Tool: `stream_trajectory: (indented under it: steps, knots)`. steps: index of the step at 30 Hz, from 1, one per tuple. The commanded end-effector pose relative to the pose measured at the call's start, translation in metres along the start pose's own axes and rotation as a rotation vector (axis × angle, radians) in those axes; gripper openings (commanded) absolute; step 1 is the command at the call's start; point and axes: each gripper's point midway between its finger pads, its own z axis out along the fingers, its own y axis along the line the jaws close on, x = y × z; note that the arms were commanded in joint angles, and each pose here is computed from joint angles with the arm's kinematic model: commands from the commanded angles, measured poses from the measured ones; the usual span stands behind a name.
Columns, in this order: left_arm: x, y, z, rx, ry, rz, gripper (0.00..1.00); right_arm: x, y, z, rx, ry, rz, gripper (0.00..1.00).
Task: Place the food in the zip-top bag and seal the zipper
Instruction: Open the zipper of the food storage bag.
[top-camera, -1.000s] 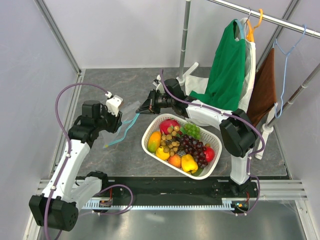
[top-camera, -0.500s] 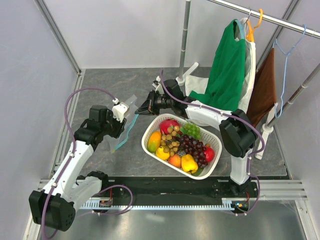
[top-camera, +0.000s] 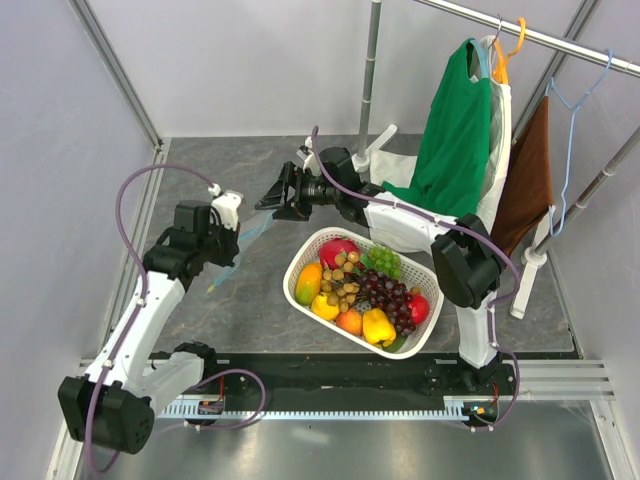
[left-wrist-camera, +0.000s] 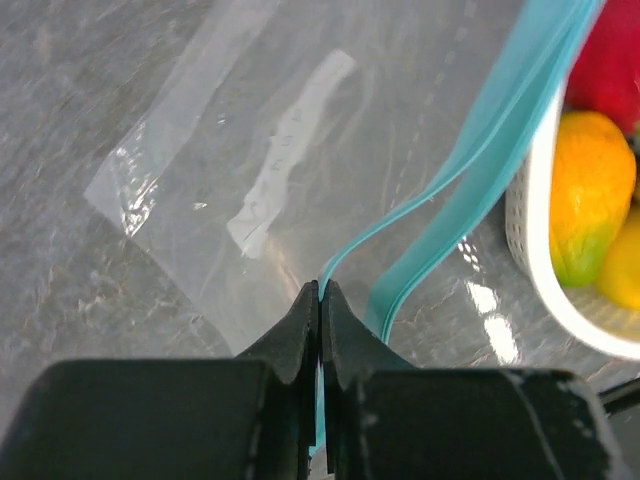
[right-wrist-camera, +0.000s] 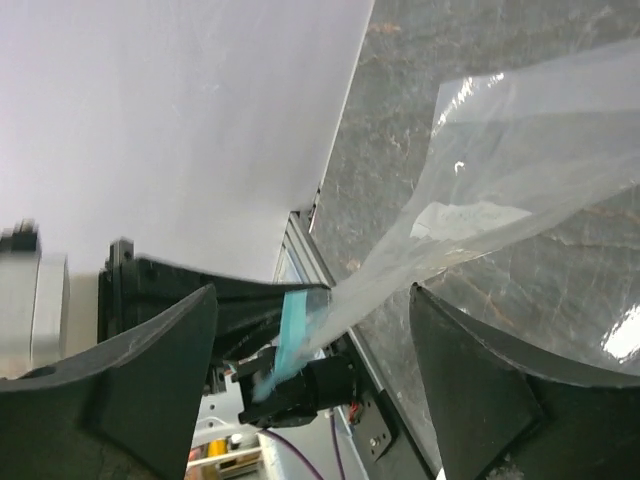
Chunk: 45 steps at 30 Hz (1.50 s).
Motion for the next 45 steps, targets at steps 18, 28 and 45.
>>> stream_trajectory:
  steps: [18,28,45]
  knots:
    - [-0.047,-0.027,0.005,0.21,-0.016,-0.673,0.02,0.022,0.012,-0.013,-0.053,-0.018,-0.138,0.63]
    - [-0.044,-0.041,0.022,0.301,-0.015,-0.719,0.02,0.034,0.0,0.004,-0.019,-0.018,-0.081,0.64]
    - [-0.037,0.01,-0.023,-0.045,-0.055,-0.591,0.02,0.031,-0.059,-0.003,0.265,-0.015,-0.184,0.0]
